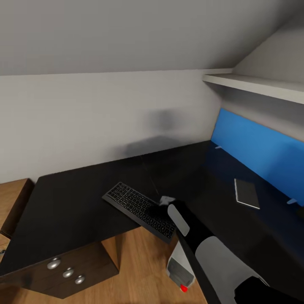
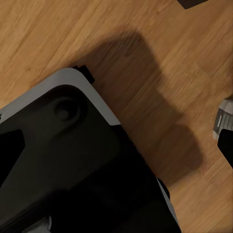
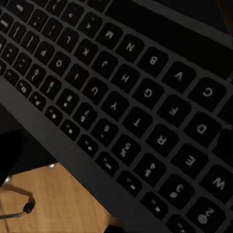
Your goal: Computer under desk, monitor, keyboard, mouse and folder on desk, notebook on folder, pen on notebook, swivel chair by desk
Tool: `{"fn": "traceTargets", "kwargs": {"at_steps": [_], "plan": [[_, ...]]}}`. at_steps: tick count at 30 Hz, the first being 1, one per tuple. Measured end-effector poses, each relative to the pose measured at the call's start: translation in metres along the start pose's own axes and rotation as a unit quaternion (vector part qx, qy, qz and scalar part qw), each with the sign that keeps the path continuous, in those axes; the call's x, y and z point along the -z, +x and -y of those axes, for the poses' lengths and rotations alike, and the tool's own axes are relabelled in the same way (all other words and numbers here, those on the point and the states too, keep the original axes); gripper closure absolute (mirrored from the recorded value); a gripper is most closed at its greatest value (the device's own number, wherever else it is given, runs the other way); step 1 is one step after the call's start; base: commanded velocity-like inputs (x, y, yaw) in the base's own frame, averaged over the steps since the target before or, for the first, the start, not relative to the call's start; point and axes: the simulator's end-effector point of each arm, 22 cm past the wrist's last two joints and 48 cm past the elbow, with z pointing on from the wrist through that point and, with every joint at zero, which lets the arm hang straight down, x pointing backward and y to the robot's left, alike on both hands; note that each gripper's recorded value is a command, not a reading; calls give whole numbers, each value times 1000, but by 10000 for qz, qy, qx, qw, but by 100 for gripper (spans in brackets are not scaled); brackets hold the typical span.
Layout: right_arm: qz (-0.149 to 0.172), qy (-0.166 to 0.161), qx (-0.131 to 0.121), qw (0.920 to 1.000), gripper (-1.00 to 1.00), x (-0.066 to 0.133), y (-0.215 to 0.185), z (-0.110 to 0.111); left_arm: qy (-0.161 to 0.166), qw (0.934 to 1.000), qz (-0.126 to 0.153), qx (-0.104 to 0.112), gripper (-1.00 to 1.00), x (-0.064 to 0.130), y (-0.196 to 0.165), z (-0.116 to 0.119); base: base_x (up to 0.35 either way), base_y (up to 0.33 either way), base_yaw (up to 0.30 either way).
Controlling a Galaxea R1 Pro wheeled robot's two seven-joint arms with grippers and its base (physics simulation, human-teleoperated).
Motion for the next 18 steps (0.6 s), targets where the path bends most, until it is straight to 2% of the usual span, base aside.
{"fn": "traceTargets", "kwargs": {"at_steps": [4, 8, 12, 18], "plan": [[338, 295, 214, 9988, -100, 1, -15, 18, -1, 10000, 0, -13, -100, 0, 1, 0, 193, 0, 0], [488, 459, 320, 9972, -100, 1, -22, 30, -9, 10000, 1, -8, -100, 0, 1, -1, 91, 0, 0], [440, 603, 316, 9967, -100, -3, -17, 43, -60, 10000, -12, 7, -100, -1, 2, -5, 37, 0, 0], [244, 860, 258, 9957, -100, -9, -4, 75, -147, 9999, -36, 26, -100, -2, 4, -14, 13, 0, 0]]}}
